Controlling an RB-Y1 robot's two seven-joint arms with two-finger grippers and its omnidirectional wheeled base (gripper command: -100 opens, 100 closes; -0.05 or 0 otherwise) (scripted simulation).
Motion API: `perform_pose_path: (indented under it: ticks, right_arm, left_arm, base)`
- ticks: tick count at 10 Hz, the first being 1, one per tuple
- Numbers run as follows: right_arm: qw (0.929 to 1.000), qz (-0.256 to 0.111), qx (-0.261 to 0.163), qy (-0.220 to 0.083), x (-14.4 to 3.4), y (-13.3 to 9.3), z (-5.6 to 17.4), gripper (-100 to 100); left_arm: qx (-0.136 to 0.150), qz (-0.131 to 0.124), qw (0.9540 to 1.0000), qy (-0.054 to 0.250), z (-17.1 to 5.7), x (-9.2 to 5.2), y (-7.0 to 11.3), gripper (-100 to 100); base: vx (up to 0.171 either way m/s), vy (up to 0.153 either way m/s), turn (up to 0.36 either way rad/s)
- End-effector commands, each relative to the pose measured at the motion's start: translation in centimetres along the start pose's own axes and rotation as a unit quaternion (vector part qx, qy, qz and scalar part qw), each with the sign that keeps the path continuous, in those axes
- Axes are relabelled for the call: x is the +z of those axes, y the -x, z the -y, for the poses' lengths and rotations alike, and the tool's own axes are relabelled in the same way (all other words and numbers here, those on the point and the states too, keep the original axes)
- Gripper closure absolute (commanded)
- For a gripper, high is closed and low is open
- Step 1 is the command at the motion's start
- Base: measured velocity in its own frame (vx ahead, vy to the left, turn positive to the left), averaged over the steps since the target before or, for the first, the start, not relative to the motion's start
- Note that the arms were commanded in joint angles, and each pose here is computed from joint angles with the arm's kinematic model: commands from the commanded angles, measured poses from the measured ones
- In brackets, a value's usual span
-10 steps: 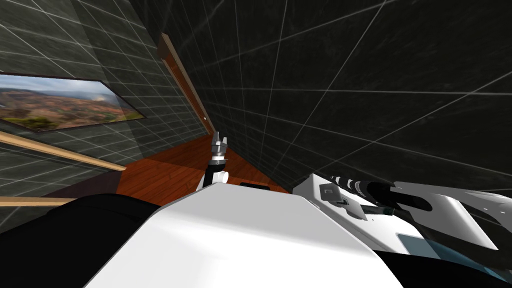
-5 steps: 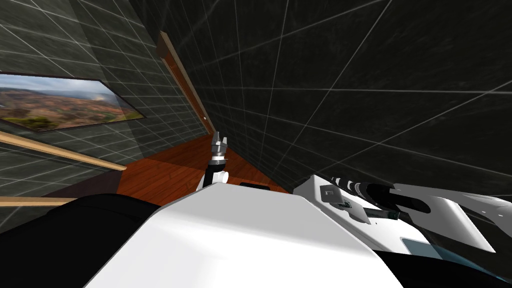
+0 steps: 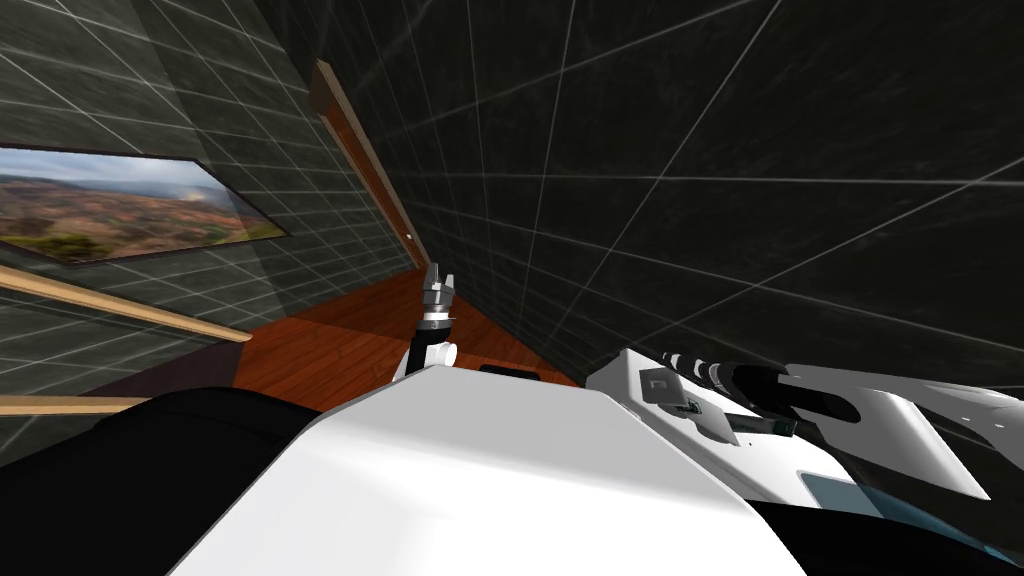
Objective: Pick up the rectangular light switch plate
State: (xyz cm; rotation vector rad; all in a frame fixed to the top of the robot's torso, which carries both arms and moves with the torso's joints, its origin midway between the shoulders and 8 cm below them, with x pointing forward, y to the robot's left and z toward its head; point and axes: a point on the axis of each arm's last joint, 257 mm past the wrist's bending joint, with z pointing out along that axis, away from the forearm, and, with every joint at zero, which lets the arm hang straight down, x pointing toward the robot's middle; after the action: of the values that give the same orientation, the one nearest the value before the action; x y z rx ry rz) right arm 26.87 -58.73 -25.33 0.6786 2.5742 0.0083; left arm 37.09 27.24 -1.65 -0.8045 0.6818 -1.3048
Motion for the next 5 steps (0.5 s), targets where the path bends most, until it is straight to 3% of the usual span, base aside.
perform_pose_path:
  ticks: [1,4,5]
  right_arm:
    - [1.0,0.0,-0.002,0.002,-0.49,0.63,-0.71,100]
    - [1.0,0.0,-0.004,0.003,-0.76,1.0,-1.32,100]
    - [1.0,0.0,-0.004,0.004,-0.77,1.02,-1.37,0]
  left_arm:
    - [0.0,0.0,1.0,0.0,0.0,0.0,0.0,0]
    - [0.0,0.0,1.0,0.0,0.0,0.0,0.0,0]
    - [0.0,0.0,1.0,0.0,0.0,0.0,0.0,0]
  base:
    - [-0.064,-0.011,-0.06]
    - [-0.039,-0.009,-0.03]
    - [0.0,0.0,0.0]
